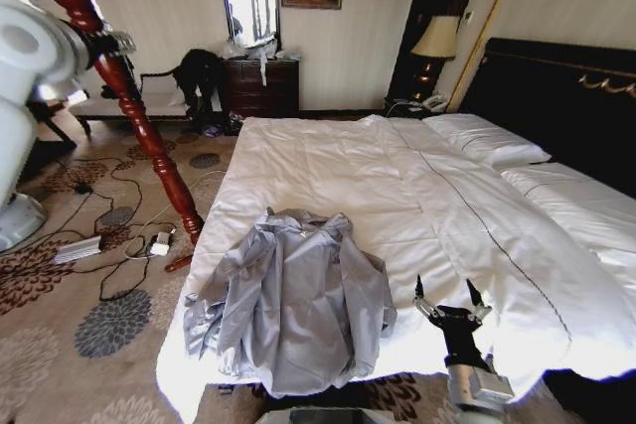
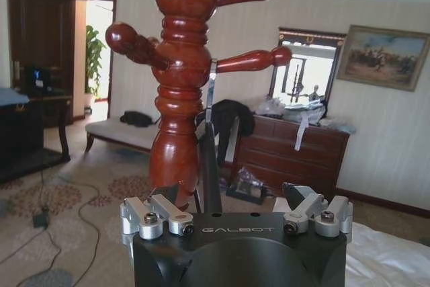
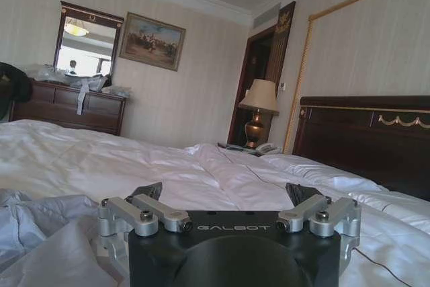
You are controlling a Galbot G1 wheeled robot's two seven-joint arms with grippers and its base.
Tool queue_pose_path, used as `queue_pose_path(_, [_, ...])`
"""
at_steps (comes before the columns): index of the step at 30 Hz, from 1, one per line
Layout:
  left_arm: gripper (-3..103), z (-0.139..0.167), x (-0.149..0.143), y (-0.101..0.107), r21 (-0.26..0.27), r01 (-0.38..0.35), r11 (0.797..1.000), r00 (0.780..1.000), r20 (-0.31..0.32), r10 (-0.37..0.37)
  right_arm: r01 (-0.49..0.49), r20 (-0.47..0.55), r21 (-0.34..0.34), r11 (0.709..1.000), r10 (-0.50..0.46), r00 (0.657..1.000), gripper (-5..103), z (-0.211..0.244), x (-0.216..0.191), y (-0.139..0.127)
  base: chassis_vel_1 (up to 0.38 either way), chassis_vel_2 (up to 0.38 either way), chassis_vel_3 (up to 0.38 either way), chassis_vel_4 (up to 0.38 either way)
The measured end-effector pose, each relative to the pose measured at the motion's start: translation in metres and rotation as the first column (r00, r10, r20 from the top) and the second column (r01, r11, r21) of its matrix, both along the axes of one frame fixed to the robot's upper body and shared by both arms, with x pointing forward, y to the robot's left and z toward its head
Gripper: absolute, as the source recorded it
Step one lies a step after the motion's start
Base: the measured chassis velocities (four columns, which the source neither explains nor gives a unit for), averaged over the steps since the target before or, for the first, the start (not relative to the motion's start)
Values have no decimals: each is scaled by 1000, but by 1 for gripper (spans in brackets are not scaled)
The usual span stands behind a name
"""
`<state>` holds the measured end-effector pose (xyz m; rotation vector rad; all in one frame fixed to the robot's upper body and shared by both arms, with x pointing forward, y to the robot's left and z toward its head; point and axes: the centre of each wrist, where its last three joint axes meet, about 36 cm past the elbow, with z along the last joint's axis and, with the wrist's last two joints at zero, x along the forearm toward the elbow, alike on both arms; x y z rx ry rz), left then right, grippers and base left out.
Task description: Pick up the clothes from the bed and hang them on the clothes hanger.
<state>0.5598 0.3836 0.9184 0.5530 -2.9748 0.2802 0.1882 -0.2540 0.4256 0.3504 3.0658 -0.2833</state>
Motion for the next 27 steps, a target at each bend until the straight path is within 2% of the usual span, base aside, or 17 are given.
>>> queue_pose_path(2, [89,3,20,7,-37,-18,999,999,-28,17,1,1,1,1000,-1,1000,100,0,0,0,0,0,0,0])
queue_pose_path(3, [89,3,20,7,-37,-18,999,999,-28,17,1,1,1,1000,-1,1000,100,0,0,0,0,0,0,0])
queue_pose_path(5, [88,4,39,11,-59,-44,997,998,-49,41,5,2,2,1000,-5,1000,100,0,0,0,0,0,0,0])
queue_pose_path(8, [86,9,67,2,-72,-76,995,995,-77,70,28,10,6,1000,-28,1000,100,1,1,0,0,0,0,0])
queue_pose_path(13, [85,21,96,-11,-74,-88,993,992,-101,80,38,10,18,999,-38,999,100,0,1,3,0,0,0,0])
queue_pose_path(17, [85,20,115,-10,-51,-108,993,987,-123,101,39,9,22,999,-39,999,100,-2,0,4,0,0,0,0])
queue_pose_path(21, [85,20,118,-4,-42,-132,990,985,-121,126,39,7,20,999,-39,999,100,-5,-1,5,0,0,0,0])
queue_pose_path(27, [85,19,122,17,-63,-164,984,979,-135,155,34,10,19,999,-35,999,100,-6,0,4,0,0,0,0])
